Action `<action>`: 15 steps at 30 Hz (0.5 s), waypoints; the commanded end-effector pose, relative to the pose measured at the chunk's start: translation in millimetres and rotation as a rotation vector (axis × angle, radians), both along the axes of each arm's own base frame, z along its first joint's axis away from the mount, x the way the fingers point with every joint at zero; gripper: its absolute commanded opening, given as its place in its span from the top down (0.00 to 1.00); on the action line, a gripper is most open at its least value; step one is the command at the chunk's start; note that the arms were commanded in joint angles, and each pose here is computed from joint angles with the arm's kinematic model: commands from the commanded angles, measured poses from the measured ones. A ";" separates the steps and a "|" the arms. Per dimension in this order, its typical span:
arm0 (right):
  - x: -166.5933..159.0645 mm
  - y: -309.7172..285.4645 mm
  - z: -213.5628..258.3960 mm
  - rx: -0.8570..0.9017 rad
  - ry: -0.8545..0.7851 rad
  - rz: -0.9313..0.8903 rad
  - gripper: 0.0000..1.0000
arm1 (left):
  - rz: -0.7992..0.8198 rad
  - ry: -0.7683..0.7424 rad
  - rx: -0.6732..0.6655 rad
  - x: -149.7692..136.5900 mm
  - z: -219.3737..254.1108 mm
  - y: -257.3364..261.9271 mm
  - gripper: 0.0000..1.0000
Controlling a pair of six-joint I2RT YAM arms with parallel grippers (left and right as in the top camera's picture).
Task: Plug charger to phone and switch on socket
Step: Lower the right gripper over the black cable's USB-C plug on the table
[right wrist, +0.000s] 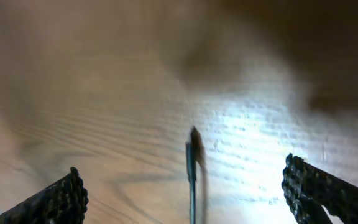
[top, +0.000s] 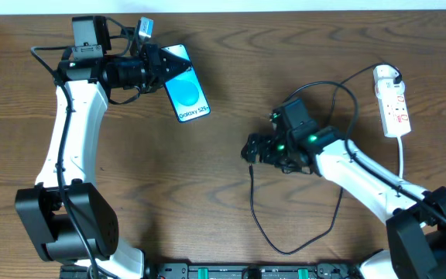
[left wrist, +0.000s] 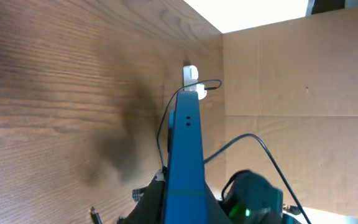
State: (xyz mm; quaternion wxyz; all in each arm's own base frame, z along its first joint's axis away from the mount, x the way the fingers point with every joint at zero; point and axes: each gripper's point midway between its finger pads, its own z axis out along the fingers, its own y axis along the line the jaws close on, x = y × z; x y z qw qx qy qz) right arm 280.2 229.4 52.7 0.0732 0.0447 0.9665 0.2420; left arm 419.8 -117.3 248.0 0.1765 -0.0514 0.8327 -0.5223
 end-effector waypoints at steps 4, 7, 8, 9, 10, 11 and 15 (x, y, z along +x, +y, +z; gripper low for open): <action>-5.2 6.0 1.6 -0.100 -0.066 0.045 0.01 | -0.029 -0.025 -0.026 -3.4 7.5 -1.9 0.93; -12.9 9.5 -1.2 -0.142 -0.076 0.060 0.02 | -0.029 -0.022 -0.026 -3.8 7.1 -1.9 0.92; -15.7 11.1 -1.8 -0.148 -0.074 0.065 0.02 | -0.030 -0.024 -0.025 -3.9 7.0 -2.0 0.93; -18.2 13.2 -2.3 -0.149 -0.071 0.071 0.02 | -0.033 -0.030 -0.023 -3.8 7.1 -1.9 0.93; -20.1 15.2 -2.6 -0.150 -0.071 0.076 0.02 | -0.034 -0.034 -0.021 -3.8 7.1 -1.9 0.92; -22.1 17.2 -3.7 -0.151 -0.068 0.080 0.03 | -0.034 -0.034 -0.021 -3.8 7.1 -1.9 0.92; -25.2 20.1 -10.9 -0.170 -0.042 0.088 0.05 | -0.035 -0.037 -0.020 -3.8 7.2 -1.9 0.92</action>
